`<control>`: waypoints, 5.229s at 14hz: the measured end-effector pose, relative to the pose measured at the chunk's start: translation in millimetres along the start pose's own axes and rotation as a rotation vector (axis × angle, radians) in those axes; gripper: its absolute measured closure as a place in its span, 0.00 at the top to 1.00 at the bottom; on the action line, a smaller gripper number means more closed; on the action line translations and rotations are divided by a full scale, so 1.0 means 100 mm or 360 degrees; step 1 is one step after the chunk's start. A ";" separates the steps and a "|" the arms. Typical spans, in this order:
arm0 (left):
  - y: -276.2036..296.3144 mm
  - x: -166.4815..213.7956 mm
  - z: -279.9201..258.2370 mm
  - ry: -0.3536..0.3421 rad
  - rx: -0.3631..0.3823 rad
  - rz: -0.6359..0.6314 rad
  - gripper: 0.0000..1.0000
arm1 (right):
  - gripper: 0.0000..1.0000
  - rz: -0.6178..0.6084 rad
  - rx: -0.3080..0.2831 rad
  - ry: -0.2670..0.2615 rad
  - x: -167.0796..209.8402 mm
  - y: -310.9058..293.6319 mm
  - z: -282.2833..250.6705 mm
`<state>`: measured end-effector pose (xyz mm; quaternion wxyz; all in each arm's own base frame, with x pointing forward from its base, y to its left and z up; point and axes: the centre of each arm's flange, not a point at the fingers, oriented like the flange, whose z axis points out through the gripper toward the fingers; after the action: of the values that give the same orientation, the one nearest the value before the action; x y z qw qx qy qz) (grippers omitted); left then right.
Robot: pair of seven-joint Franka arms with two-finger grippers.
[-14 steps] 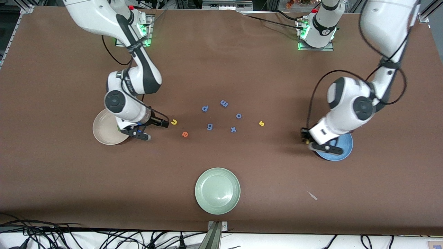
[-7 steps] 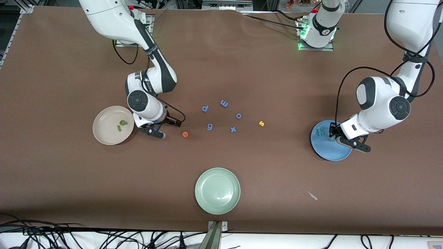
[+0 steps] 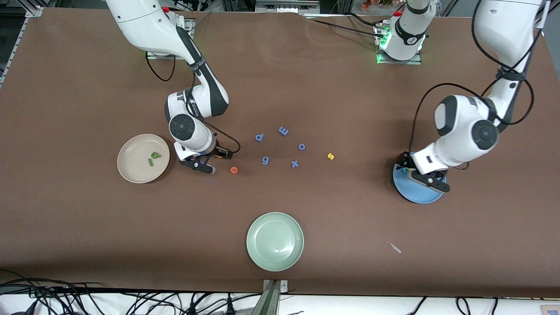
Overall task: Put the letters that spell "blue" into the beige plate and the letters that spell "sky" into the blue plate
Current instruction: 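Drop the b on the white plate while the left gripper drops the k, then grasp the n with the right gripper while the left gripper grasps the s, then drop the n on the white plate while the left gripper drops the s, then grasp the orange e with the right gripper while the left gripper withdraws, then place the orange e on the white plate with the right gripper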
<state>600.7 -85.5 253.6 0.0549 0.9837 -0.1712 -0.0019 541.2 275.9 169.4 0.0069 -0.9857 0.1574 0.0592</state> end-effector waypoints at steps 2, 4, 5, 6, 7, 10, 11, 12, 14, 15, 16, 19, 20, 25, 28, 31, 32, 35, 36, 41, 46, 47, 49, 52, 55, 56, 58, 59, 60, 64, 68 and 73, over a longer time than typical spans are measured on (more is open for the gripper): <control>0.69 0.10 0.08 -0.0021 -0.0003 -0.0156 0.82 | 0.69 -0.0001 0.0006 0.0006 0.01 -0.01 -0.03; 1.32 0.12 0.18 -0.0048 -0.0002 -0.0282 0.82 | 0.46 -0.0003 0.0013 0.0013 0.02 -0.02 -0.06; 1.55 0.10 0.24 -0.0062 0.0000 -0.0320 0.83 | 0.34 -0.0003 0.0016 0.0016 0.03 -0.02 -0.08; 1.70 0.09 0.30 -0.0073 0.0001 -0.0345 0.82 | 0.28 -0.0002 0.0018 0.0020 0.04 -0.03 -0.09; 1.79 0.08 0.40 -0.0073 -0.0001 -0.0356 0.82 | 0.28 -0.0001 0.0018 0.0022 0.06 -0.03 -0.10; 1.94 0.06 0.81 -0.0058 -0.0017 -0.0364 0.77 | 0.28 -0.0075 -0.0068 -0.0038 0.29 0.08 -0.33; 2.01 0.04 0.94 -0.0065 -0.0020 -0.0370 0.77 | 0.28 -0.0141 -0.0110 -0.0073 0.44 0.21 -0.46; 2.06 0.03 1.04 -0.0068 -0.0023 -0.0371 0.77 | 0.28 -0.0217 -0.0142 -0.0098 0.61 0.40 -0.60; 2.11 0.07 1.09 -0.0065 -0.0027 -0.0373 0.77 | 0.28 -0.0372 -0.0188 -0.0142 0.92 0.92 -0.88; 2.12 0.08 1.08 -0.0059 -0.0029 -0.0372 0.77 | 0.28 -0.0431 -0.0204 -0.0164 1.04 1.19 -0.96; 2.13 0.09 1.08 -0.0058 -0.0030 -0.0370 0.77 | 0.28 -0.0468 -0.0217 -0.0181 1.14 1.41 -1.00; 2.14 0.10 1.07 -0.0054 -0.0029 -0.0368 0.64 | 0.29 -0.0454 -0.0259 -0.0241 1.29 1.88 -0.82; 2.13 0.10 1.07 -0.0052 -0.0028 -0.0369 0.52 | 0.31 -0.0441 -0.0270 -0.0257 1.32 1.94 -0.74; 2.16 0.10 1.07 -0.0051 -0.0022 -0.0353 0.33 | 0.81 -0.0420 -0.0233 -0.0181 1.25 1.43 -0.88; 2.03 0.19 0.98 -0.0012 -0.0003 -0.0357 0.29 | 1.00 -0.0336 -0.0068 -0.0171 0.96 0.69 -0.92; 1.30 0.33 0.56 0.0039 0.0035 -0.0294 0.29 | 1.00 -0.0206 0.0036 -0.0175 0.80 0.16 -0.80; 0.98 0.33 0.37 0.0035 0.0045 -0.0235 0.29 | 1.00 -0.0166 0.0044 -0.0159 0.77 0.01 -0.74; 0.03 0.16 -0.08 0.0007 0.0068 -0.0015 0.30 | 1.00 -0.0085 0.0049 -0.0069 0.68 -0.33 -0.54; -0.25 0.06 -0.11 -0.0003 0.0069 0.0040 0.32 | 1.00 -0.0068 0.0051 -0.0036 0.65 -0.43 -0.47; -0.97 -0.31 0.03 -0.0072 0.0058 0.0129 0.48 | 1.00 -0.0029 0.0047 0.0045 0.50 -0.74 -0.21; -0.92 -0.35 0.06 -0.0088 0.0052 0.0139 0.96 | 0.85 -0.0041 0.0058 0.0071 0.47 -0.80 -0.12; -0.88 -0.41 0.01 -0.0089 0.0055 0.0143 1.00 | 0.79 -0.0036 0.0064 0.0067 0.47 -0.81 -0.12; -0.73 -0.53 -0.23 -0.0063 0.0082 0.0168 1.00 | 0.56 -0.0032 0.0076 0.0061 0.46 -0.82 -0.13; -0.46 -0.59 -0.92 0.0060 0.0167 0.0227 1.00 | 0.43 -0.0034 0.0077 0.0058 0.46 -0.82 -0.14; -0.10 -0.72 -1.73 0.0110 0.0227 0.0241 1.00 | 0.31 -0.0052 0.0080 0.0056 0.46 -0.83 -0.16; 0.00 -0.82 -1.99 0.0116 0.0244 0.0218 1.00 | 0.28 -0.0078 0.0075 0.0037 0.45 -0.84 -0.18; 0.14 -1.04 -2.47 0.0108 0.0268 0.0168 1.00 | 0.28 -0.0162 0.0032 -0.0037 0.47 -0.76 -0.18; 0.20 -1.15 -2.72 0.0082 0.0267 0.0134 1.00 | 0.28 -0.0211 0.0018 -0.0076 0.53 -0.69 -0.23; 0.27 -1.25 -3.02 0.0037 0.0257 0.0079 1.00 | 0.28 -0.0272 0.0015 -0.0113 0.65 -0.57 -0.34; 0.44 -1.46 -3.83 -0.0030 0.0236 -0.0220 1.00 | 0.28 -0.0470 -0.0016 -0.0246 1.19 0.31 -0.81; 0.40 -1.35 -3.70 -0.0109 0.0207 -0.0317 1.00 | 0.28 -0.0571 -0.0080 -0.0318 1.51 1.07 -1.03; 0.21 -1.26 -3.57 -0.0177 0.0153 -0.0438 1.00 | 0.33 -0.0455 -0.0142 -0.0387 1.75 1.72 -0.78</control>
<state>482.8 -24.0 608.7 -0.0027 0.9977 -0.0374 -0.0556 661.3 55.4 227.3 -0.0094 -0.9830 0.0110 0.1831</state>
